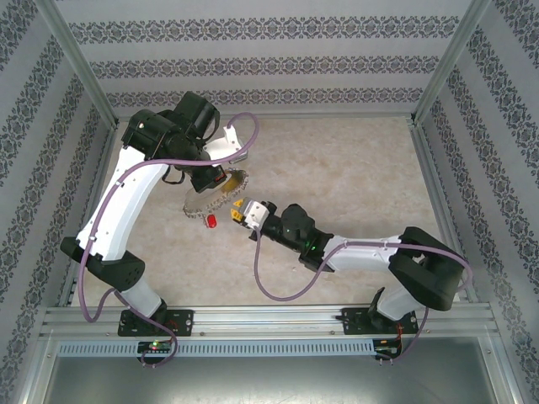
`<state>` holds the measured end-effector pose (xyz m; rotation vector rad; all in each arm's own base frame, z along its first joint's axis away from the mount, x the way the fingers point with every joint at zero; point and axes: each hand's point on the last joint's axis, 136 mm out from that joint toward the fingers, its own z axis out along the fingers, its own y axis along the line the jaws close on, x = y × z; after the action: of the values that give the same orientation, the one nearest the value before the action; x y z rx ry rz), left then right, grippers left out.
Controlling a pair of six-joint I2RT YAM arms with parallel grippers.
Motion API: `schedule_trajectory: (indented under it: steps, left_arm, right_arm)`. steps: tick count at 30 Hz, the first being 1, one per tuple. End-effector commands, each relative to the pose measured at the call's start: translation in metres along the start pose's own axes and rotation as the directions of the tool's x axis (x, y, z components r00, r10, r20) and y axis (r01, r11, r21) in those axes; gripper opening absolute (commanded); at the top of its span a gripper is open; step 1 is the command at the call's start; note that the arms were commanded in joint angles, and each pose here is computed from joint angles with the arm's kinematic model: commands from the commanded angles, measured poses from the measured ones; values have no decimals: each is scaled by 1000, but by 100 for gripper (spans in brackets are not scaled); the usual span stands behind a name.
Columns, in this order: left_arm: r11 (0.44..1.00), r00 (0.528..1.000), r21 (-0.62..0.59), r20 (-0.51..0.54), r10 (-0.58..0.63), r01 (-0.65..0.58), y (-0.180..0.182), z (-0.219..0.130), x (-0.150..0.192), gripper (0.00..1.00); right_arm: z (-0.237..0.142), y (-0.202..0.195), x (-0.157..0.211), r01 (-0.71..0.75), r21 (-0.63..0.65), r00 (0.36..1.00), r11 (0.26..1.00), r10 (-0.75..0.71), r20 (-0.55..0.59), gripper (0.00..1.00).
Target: Put the keys on the keyring
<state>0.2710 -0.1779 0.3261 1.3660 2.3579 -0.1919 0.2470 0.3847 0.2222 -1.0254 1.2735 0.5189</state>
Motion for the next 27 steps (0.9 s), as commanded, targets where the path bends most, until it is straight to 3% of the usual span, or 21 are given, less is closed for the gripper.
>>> schedule_trajectory:
  steps: [1,27]
  left_arm:
    - [1000,1000,-8,-5,4,-4,-8,-11,5,0]
    - [1000,1000,-17,-1,13,-13,-10,-14,9,0]
  right_arm:
    - [7,-8,-25,-15,38,996,999,12,86,18]
    - [16,-17,-18,-7,96,998,995,0,70,20]
